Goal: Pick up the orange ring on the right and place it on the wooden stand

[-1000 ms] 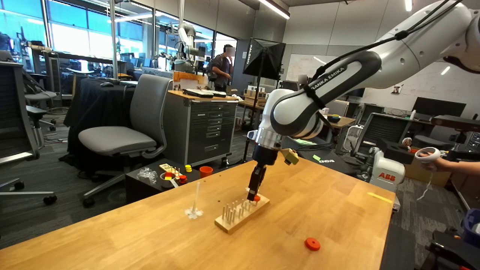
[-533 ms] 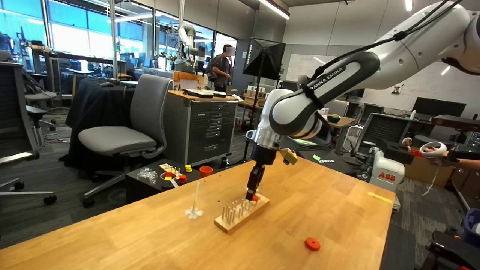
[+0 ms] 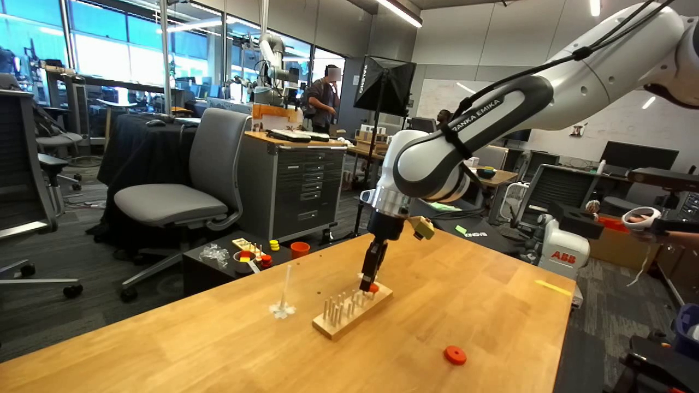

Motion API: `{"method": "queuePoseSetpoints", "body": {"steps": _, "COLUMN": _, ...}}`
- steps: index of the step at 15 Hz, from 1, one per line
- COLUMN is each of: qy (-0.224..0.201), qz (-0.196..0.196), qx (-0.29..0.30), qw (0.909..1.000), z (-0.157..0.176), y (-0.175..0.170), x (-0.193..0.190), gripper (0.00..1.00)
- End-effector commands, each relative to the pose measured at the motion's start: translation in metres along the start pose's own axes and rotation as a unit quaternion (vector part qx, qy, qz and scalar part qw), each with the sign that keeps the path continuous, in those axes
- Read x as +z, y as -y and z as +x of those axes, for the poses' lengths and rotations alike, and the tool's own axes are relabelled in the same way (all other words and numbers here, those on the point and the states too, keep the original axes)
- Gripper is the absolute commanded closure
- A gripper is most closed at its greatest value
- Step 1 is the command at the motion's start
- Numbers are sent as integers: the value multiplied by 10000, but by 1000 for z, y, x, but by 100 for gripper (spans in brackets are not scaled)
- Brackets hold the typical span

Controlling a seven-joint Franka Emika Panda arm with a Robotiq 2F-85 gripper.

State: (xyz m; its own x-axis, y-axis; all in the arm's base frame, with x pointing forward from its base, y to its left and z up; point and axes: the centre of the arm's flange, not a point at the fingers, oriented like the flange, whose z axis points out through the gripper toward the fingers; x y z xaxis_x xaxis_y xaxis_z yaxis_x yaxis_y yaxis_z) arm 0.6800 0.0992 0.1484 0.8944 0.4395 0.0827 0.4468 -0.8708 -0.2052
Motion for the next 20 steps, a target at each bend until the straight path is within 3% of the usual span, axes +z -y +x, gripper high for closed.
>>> {"method": "queuePoseSetpoints", "body": {"steps": 1, "qy": 66, "qz": 53, "qx": -15, "qw": 10000, "z": -9, "y": -4, "x": -3, "gripper": 82}}
{"method": "queuePoseSetpoints", "body": {"steps": 9, "qy": 95, "qz": 20, "qx": -180, "qw": 9998, "z": -25, "y": 4, "x": 4, "gripper": 82}}
{"method": "queuePoseSetpoints", "body": {"steps": 11, "qy": 119, "qz": 23, "qx": -238, "qw": 9996, "z": -22, "y": 2, "x": -10, "gripper": 82}}
{"method": "queuePoseSetpoints", "body": {"steps": 20, "qy": 35, "qz": -34, "qx": -506, "qw": 9987, "z": -38, "y": 30, "x": 5, "gripper": 82}}
